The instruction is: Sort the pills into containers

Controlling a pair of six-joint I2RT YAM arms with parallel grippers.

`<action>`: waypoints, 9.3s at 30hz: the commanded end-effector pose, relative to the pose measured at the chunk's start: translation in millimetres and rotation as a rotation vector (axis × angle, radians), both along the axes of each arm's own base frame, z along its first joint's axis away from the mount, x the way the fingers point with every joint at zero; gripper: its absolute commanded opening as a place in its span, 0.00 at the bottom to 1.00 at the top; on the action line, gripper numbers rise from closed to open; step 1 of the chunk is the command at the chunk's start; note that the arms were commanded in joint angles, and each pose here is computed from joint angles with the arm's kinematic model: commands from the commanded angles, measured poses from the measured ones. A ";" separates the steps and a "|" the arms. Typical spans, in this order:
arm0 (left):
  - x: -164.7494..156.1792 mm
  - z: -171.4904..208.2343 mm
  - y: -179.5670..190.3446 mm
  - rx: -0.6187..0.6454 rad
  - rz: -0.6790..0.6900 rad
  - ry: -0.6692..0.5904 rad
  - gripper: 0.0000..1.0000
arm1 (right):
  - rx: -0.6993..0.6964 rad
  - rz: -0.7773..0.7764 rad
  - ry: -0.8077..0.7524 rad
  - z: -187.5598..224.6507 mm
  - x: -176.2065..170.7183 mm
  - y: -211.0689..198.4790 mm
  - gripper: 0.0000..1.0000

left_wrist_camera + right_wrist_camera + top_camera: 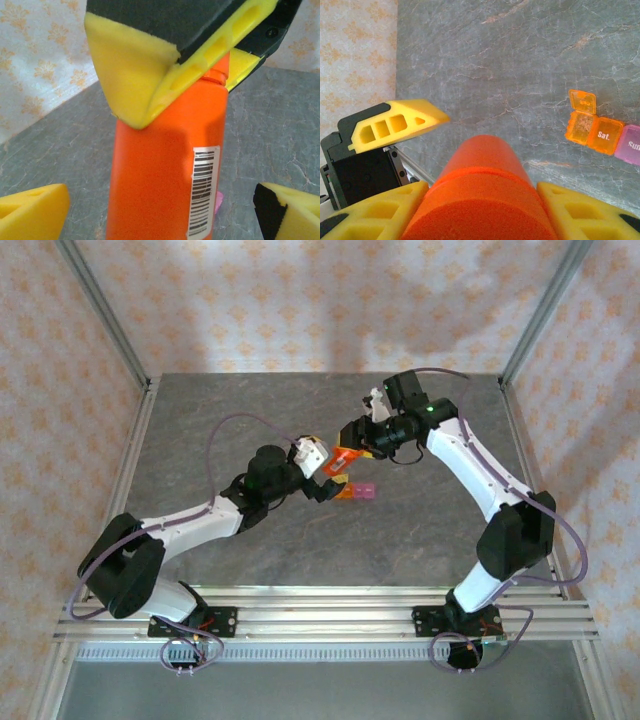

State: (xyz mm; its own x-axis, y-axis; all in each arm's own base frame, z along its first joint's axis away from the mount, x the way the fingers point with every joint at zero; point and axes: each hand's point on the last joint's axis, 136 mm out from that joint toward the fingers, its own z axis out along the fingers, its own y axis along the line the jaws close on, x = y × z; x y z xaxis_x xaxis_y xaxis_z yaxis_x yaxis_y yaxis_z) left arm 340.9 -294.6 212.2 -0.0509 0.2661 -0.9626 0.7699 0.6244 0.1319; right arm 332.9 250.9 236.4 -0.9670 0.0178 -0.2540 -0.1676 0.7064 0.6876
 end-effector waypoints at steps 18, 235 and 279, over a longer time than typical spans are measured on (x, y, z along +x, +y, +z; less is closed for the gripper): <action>41.8 20.3 44.1 -0.029 0.388 0.065 1.00 | 0.009 -0.032 -0.076 16.2 11.7 -1.4 0.42; 7.4 -1.4 -7.9 -0.095 -0.095 0.463 0.40 | 0.227 -0.216 -0.229 54.4 25.5 -0.3 0.16; 14.3 16.7 1.2 -0.049 -0.113 0.454 0.00 | 0.285 -0.421 -0.177 45.8 33.3 -46.2 0.81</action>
